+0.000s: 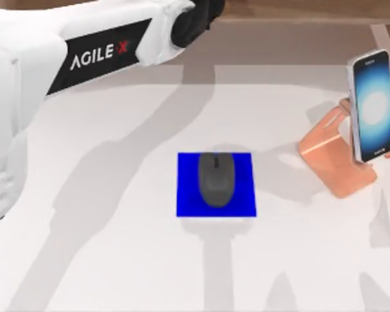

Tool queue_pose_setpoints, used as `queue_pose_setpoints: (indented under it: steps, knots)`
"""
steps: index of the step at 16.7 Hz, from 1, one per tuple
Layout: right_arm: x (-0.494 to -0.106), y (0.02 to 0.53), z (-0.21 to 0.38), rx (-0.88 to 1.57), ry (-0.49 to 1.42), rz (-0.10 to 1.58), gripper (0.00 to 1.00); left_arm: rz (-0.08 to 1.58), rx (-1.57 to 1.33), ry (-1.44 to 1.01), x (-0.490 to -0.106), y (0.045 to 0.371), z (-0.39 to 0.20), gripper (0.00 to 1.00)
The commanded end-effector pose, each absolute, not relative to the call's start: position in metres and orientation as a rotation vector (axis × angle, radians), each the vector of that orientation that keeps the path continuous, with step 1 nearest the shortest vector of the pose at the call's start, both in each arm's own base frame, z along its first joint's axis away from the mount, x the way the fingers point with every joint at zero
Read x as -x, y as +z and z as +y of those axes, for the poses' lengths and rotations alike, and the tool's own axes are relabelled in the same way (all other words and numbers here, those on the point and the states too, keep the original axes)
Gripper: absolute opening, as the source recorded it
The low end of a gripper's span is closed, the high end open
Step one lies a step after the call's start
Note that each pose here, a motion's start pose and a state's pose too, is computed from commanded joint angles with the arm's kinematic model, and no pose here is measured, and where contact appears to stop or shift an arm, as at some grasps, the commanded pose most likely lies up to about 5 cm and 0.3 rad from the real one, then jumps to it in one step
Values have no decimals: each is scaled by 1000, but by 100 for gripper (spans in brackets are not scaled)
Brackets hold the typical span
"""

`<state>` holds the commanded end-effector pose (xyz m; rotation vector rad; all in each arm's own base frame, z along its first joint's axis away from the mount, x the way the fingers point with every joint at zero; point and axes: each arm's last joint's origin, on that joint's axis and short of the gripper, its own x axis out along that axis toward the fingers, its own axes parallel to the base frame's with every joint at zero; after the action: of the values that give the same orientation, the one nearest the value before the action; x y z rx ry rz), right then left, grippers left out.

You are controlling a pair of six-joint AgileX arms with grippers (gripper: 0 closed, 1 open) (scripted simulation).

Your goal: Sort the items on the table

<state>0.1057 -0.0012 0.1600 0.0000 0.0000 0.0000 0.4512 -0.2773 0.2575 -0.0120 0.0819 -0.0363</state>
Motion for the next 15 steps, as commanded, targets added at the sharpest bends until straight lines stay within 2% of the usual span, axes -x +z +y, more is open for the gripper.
queue_pose_setpoints:
  steps: [5,15]
  knots:
    - [-106,160,-1,0,0,0,100,93,7,-22,-454,252,-273,0]
    - [-106,160,-1,0,0,0,100,93,7,-22,-454,252,-273,75]
